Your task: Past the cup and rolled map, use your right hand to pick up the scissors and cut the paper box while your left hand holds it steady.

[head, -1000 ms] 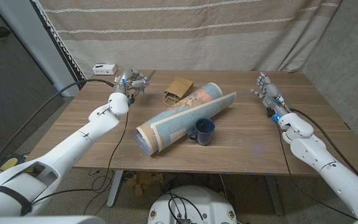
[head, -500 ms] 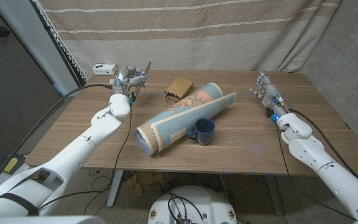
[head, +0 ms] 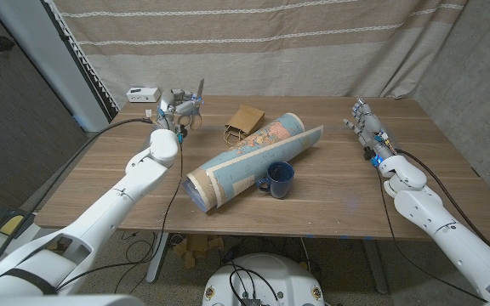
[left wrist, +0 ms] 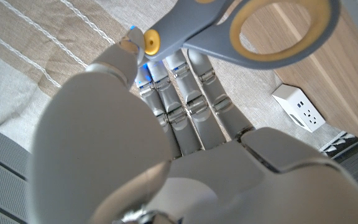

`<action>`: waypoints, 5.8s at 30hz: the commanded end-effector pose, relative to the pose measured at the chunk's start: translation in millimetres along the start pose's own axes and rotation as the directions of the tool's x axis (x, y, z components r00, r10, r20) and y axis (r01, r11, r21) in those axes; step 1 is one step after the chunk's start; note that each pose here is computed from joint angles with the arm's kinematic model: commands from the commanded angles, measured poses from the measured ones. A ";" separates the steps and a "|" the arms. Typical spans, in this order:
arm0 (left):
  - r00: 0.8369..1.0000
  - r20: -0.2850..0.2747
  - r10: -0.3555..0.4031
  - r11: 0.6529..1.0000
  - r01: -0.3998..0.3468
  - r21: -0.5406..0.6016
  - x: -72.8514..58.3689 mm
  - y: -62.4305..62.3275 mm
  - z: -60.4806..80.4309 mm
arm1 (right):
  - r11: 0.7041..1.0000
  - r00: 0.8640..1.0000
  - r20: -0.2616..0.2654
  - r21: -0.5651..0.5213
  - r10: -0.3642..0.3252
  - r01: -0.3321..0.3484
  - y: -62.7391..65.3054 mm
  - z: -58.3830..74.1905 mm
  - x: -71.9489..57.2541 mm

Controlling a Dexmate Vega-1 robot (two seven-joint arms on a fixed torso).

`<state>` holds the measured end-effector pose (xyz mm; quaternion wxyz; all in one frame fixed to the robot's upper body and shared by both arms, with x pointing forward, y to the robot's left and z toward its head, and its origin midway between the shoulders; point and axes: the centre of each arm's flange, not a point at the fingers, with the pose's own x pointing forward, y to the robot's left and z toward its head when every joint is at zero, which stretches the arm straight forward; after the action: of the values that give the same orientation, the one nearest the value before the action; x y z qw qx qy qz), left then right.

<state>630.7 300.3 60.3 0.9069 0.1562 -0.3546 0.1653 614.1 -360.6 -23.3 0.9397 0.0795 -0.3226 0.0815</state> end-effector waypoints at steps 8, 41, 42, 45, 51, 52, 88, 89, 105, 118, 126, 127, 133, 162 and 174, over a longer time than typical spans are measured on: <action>1.000 0.009 0.003 0.971 -0.001 -0.240 -3.8 -18.6 12.9 | 1.000 1.000 0.026 -0.003 -0.004 0.004 -10.9 8.5 -4.9; 0.995 -0.091 0.048 0.832 -0.091 -0.548 -12.2 -37.1 8.7 | 1.000 0.999 0.047 -0.030 0.004 -0.003 -16.5 21.2 -9.7; 0.995 -0.088 0.047 0.830 -0.088 -0.550 -10.7 -37.9 9.1 | 1.000 0.999 0.043 -0.025 0.002 -0.001 -16.5 20.8 -10.0; 0.996 -0.085 0.039 0.819 -0.081 -0.569 -6.3 -40.3 10.5 | 1.000 0.999 0.042 -0.028 0.002 0.000 -16.0 20.5 -11.1; 0.998 -0.067 0.002 0.781 -0.043 -0.623 -1.4 -43.5 14.1 | 1.000 0.999 0.041 -0.021 -0.005 0.006 -15.2 18.9 -13.0; 0.998 -0.064 -0.001 0.774 -0.040 -0.632 0.1 -43.6 15.6 | 1.000 0.999 0.039 -0.019 -0.005 0.006 -14.6 18.6 -13.0; 0.983 -0.182 -0.018 0.486 -0.151 -0.861 -11.4 -51.4 25.4 | 0.998 0.999 0.052 -0.053 0.016 -0.014 -4.9 22.8 -15.5; 0.983 -0.185 -0.015 0.485 -0.155 -0.861 -11.8 -51.5 25.6 | 0.998 0.999 0.051 -0.053 0.017 -0.014 -4.8 22.9 -15.6; 0.978 -0.201 -0.048 0.427 -0.162 -0.890 -14.4 -59.0 26.4 | 0.997 0.999 0.031 -0.065 0.034 -0.031 -2.6 25.9 -15.9; 0.975 -0.215 -0.059 0.364 -0.180 -0.914 -13.4 -68.4 27.8 | 0.992 0.996 0.087 -0.121 0.032 -0.022 10.6 45.3 -13.1; 0.970 -0.218 -0.107 0.302 -0.178 -0.937 -8.0 -77.4 31.3 | 0.983 0.991 0.098 -0.167 0.086 -0.069 17.0 56.1 -9.6; 0.970 -0.217 -0.110 0.296 -0.176 -0.939 -7.3 -78.4 32.3 | 0.982 0.991 0.098 -0.171 0.096 -0.078 17.4 57.1 -9.5; 0.967 -0.231 -0.107 0.255 -0.197 -0.946 -4.7 -85.1 37.3 | 0.978 0.989 0.106 -0.194 0.101 -0.079 23.3 61.5 -11.0; 0.982 -0.159 -0.102 0.154 -0.143 -0.978 12.8 -106.1 65.8 | 0.968 0.991 0.102 -0.242 0.086 -0.059 32.7 79.5 -18.4; 0.981 -0.151 -0.123 0.096 -0.140 -0.986 12.7 -109.4 70.6 | 0.965 0.990 0.103 -0.253 0.094 -0.066 35.3 84.2 -19.4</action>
<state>644.0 181.1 97.1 0.8139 -0.4973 -0.2891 -0.0820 546.4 -346.6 31.0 0.9197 -0.0408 -0.3837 0.0728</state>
